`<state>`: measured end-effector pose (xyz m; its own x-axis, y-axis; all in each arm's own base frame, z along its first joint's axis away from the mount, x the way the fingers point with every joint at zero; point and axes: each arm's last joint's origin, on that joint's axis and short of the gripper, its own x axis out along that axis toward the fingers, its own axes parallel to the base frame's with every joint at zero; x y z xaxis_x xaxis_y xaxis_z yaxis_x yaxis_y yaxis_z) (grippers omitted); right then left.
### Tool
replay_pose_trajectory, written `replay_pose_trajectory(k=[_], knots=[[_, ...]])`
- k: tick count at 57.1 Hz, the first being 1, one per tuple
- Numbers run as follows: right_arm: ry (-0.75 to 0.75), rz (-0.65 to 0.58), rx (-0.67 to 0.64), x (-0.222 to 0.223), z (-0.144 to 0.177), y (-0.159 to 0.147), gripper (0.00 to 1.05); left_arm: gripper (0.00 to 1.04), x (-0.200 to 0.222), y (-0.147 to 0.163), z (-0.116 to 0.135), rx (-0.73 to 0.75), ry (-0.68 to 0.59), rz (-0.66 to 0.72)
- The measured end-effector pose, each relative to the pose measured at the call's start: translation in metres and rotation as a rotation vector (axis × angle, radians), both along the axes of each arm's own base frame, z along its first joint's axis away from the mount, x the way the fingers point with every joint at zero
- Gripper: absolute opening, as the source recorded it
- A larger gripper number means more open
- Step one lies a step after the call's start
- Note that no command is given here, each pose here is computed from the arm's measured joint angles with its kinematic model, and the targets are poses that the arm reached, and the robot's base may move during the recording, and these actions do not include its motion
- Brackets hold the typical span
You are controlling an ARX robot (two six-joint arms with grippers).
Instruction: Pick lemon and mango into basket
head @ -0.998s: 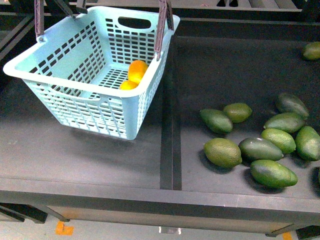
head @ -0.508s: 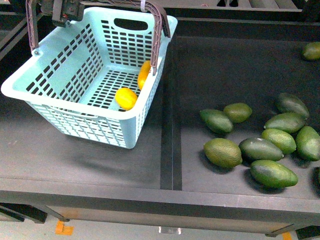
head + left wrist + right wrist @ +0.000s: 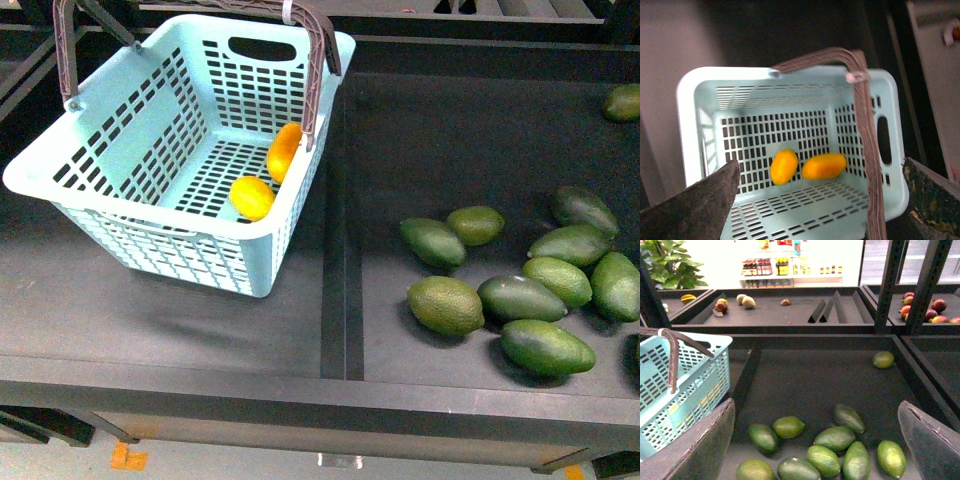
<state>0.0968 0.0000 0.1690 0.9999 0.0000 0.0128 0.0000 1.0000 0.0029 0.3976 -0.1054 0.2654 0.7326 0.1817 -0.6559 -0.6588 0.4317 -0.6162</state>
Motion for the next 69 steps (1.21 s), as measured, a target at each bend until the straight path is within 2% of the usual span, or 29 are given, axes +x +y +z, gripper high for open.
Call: replay_pose_trajectory(k=[2, 5, 6, 12, 17, 26, 41, 54, 69], knots=[[0.000, -0.001, 0.000, 0.000, 0.000, 0.000, 0.96, 0.82, -0.008, 0.006, -0.008, 0.079, -0.092, -0.185], [0.000, -0.002, 0.000, 0.000, 0.000, 0.000, 0.96, 0.73, -0.023, 0.015, -0.022, 0.216, -0.199, -0.341], [0.000, -0.002, 0.000, 0.000, 0.000, 0.000, 0.96, 0.70, -0.028, 0.018, -0.024, 0.304, -0.278, -0.399], [0.000, -0.001, 0.000, 0.000, 0.000, 0.000, 0.96, 0.50, -0.064, 0.040, -0.031, 0.696, -0.549, -0.493], [0.000, -0.001, 0.000, 0.000, 0.000, 0.000, 0.96, 0.33, -0.095, 0.057, -0.036, 0.873, -0.598, -0.499], [0.000, -0.001, 0.000, 0.000, 0.000, 0.000, 0.96, 0.03, -0.135, 0.071, -0.060, 0.956, -0.556, -0.560], [0.000, -0.001, 0.000, 0.000, 0.000, 0.000, 0.96, 0.04, -0.188, 0.090, -0.079, 0.977, -0.550, -0.559], [0.000, -0.001, 0.000, 0.000, 0.000, 0.000, 0.96, 0.04, -0.215, 0.104, -0.087, 0.980, -0.543, -0.560], [0.000, 0.000, 0.000, 0.000, 0.000, 0.000, 0.96, 0.04, -0.240, 0.105, -0.099, 0.984, -0.553, -0.559]])
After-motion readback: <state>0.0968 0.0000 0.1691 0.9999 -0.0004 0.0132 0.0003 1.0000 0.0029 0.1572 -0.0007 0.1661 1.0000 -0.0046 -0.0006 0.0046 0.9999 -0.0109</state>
